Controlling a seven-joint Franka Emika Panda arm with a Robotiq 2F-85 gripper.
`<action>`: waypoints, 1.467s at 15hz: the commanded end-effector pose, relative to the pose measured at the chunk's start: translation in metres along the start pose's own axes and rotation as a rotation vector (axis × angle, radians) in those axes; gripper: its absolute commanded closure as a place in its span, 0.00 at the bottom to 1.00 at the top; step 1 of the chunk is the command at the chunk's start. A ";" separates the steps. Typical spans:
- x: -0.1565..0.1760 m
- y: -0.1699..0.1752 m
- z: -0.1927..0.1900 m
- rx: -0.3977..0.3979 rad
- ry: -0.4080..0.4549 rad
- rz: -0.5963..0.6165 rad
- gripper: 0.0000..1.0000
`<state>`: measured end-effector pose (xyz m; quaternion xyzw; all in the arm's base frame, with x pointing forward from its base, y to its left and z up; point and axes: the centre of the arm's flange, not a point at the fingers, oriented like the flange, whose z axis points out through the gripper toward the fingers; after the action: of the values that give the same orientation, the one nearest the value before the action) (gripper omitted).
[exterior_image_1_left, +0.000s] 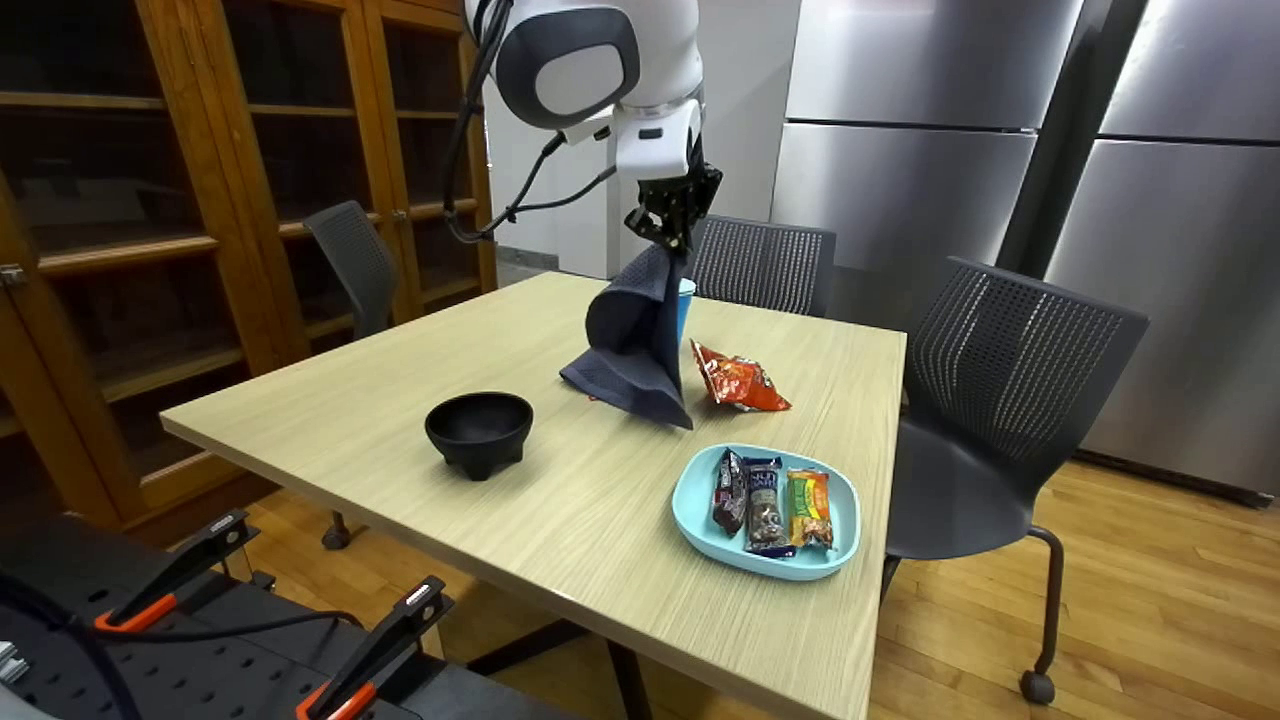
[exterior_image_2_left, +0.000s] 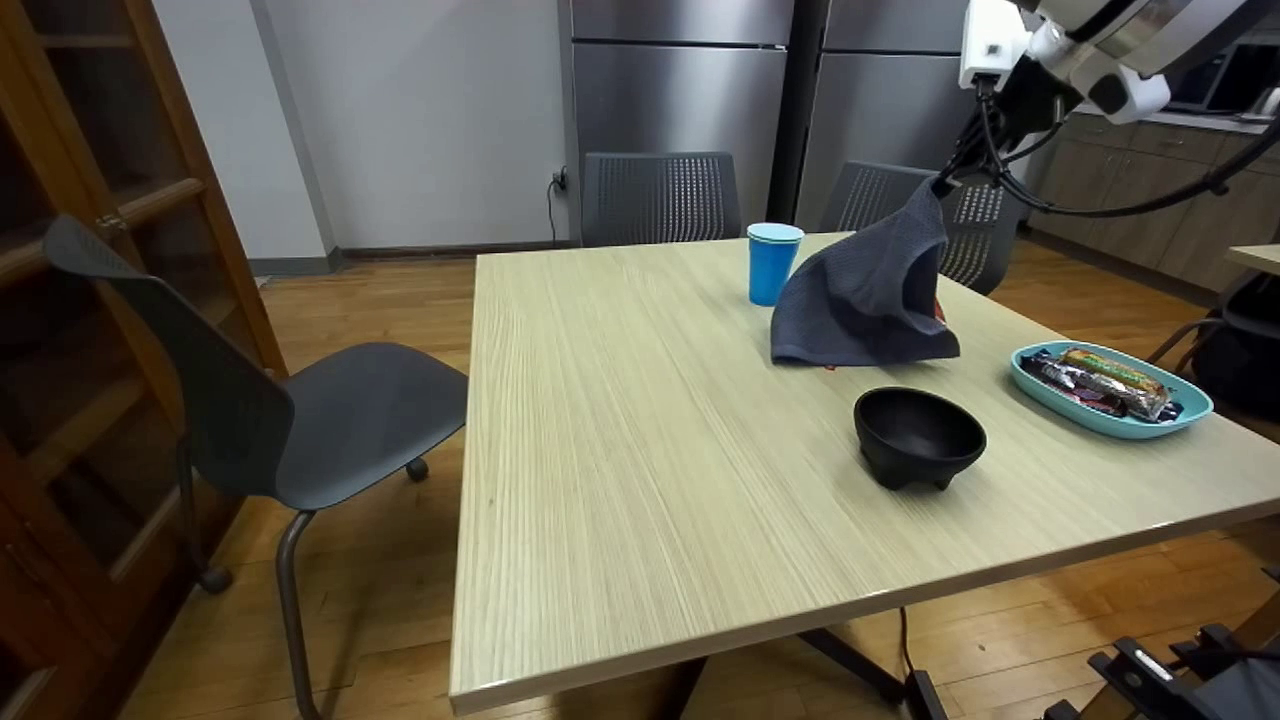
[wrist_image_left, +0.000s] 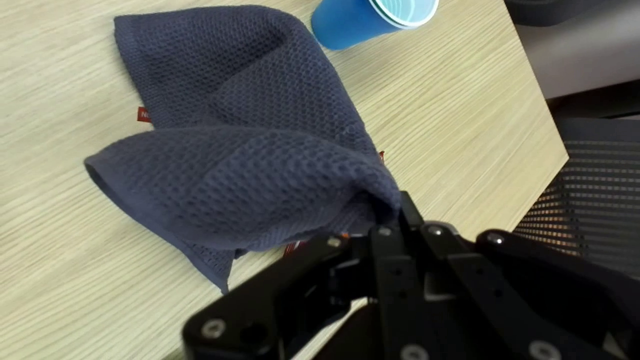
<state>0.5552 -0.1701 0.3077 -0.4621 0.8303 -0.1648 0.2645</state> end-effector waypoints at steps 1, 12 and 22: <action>0.013 -0.002 -0.021 -0.024 0.004 0.002 0.99; 0.067 -0.005 -0.025 -0.247 0.111 -0.021 0.99; 0.078 -0.018 -0.047 -0.224 0.159 0.002 0.99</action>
<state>0.5111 -0.2477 0.3056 -0.4899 0.8537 -0.1095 0.1383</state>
